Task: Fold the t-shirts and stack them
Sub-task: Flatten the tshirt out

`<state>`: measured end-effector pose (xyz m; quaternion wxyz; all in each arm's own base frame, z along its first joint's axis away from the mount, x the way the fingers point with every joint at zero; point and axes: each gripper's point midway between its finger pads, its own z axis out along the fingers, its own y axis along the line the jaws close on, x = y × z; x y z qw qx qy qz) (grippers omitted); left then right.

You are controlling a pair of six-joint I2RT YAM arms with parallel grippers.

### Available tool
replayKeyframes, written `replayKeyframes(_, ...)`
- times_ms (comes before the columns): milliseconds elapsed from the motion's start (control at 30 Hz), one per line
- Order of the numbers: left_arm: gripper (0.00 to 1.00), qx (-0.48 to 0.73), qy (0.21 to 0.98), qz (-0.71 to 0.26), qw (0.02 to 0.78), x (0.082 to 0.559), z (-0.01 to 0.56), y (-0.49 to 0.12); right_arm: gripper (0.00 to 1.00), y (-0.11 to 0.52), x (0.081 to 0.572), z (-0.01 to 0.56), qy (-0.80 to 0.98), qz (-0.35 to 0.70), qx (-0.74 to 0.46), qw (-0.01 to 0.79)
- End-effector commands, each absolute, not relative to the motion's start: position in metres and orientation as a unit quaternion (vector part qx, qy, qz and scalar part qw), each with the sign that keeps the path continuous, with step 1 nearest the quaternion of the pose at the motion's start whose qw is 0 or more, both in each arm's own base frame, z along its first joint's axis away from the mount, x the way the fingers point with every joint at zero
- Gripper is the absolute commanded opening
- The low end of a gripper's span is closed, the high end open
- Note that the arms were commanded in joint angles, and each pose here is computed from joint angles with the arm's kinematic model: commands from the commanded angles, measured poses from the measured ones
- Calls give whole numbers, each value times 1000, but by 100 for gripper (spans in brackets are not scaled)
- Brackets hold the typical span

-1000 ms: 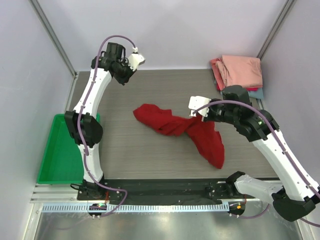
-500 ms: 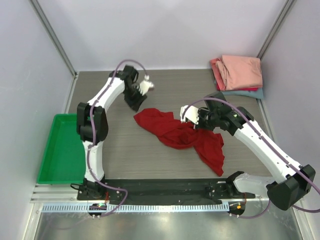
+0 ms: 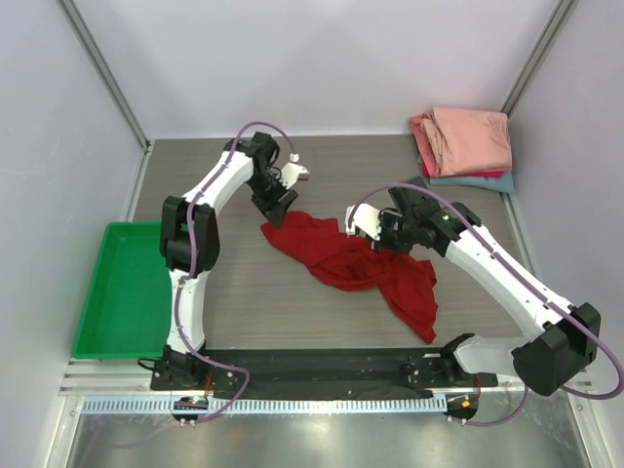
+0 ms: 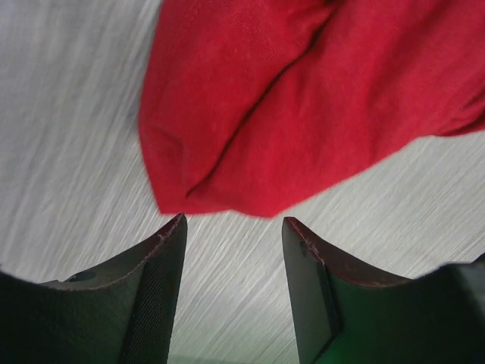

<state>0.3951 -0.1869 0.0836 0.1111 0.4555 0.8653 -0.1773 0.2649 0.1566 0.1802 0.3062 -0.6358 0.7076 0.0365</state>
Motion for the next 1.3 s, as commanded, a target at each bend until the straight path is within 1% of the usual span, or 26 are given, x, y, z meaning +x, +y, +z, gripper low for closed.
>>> replayKeyframes(0, 53, 439, 873, -192, 86, 391, 65, -197, 1, 166, 276, 204, 700, 36, -624, 345)
replayKeyframes(133, 49, 429, 880, -189, 72, 393, 48, -198, 1, 166, 278, 204, 701, 34, -622, 347)
replayKeyframes(233, 40, 426, 881, -193, 72, 393, 45, -199, 1, 167, 280, 202, 702, 34, -621, 346)
replayKeyframes(267, 32, 425, 882, -193, 71, 394, 43, -200, 1, 168, 280, 203, 701, 34, -622, 347)
replayKeyframes(333, 21, 419, 884, -193, 67, 394, 43, -199, 1, 169, 283, 202, 702, 32, -621, 348)
replayKeyframes(367, 7, 417, 885, -193, 71, 394, 47, -199, 1, 169, 285, 203, 702, 31, -620, 348)
replayKeyframes(400, 2, 415, 885, -194, 76, 394, 51, -200, 1, 169, 287, 205, 702, 29, -620, 350)
replayKeyframes(467, 0, 416, 883, -197, 91, 392, 66, -200, 1, 170, 290, 210, 700, 24, -618, 358)
replayKeyframes(500, 0, 421, 876, -193, 131, 396, 95, -201, 1, 170, 293, 213, 700, 19, -616, 362)
replayKeyframes(567, 0, 423, 871, -190, 163, 392, 123, -198, 1, 167, 302, 228, 696, -4, -608, 383)
replayKeyframes(600, 0, 430, 861, -187, 198, 387, 157, -197, 1, 166, 307, 238, 692, -15, -604, 395)
replayKeyframes(667, 0, 446, 846, -193, 219, 374, 186, -195, 1, 162, 309, 250, 687, -31, -600, 408)
replayKeyframes(700, 0, 448, 845, -203, 209, 360, 193, -194, 1, 158, 304, 264, 681, -36, -595, 426)
replayKeyframes(733, 0, 451, 840, -205, 220, 351, 210, -193, 1, 157, 299, 267, 678, -33, -595, 430)
replayKeyframes(833, 0, 458, 832, -231, 210, 318, 227, -198, 1, 145, 278, 275, 670, -35, -593, 445)
replayKeyframes(900, 1, 481, 822, -234, 194, 297, 228, -201, 1, 139, 273, 272, 673, -43, -591, 442)
replayKeyframes(1000, 1, 497, 815, -234, 182, 286, 223, -202, 1, 131, 274, 268, 678, -61, -587, 438)
replayKeyframes(1033, 2, 501, 817, -223, 179, 291, 218, -200, 1, 133, 281, 267, 678, -68, -585, 440)
replayKeyframes(1100, 2, 516, 816, -198, 169, 315, 200, -199, 1, 135, 289, 261, 673, -76, -592, 438)
replayKeyframes(1133, 1, 523, 811, -186, 183, 334, 203, -201, 1, 139, 296, 261, 665, -80, -594, 444)
replayKeyframes(1167, 1, 524, 813, -173, 186, 350, 199, -199, 1, 144, 304, 251, 665, -80, -603, 434)
replayKeyframes(1200, 1, 519, 823, -172, 154, 372, 167, -195, 1, 146, 310, 245, 657, -86, -614, 429)
replayKeyframes(1233, 1, 520, 817, -158, 194, 402, 184, -200, 1, 152, 320, 243, 652, -89, -616, 434)
replayKeyframes(1267, 1, 516, 821, -144, 199, 420, 180, -196, 1, 156, 329, 229, 655, -87, -623, 418)
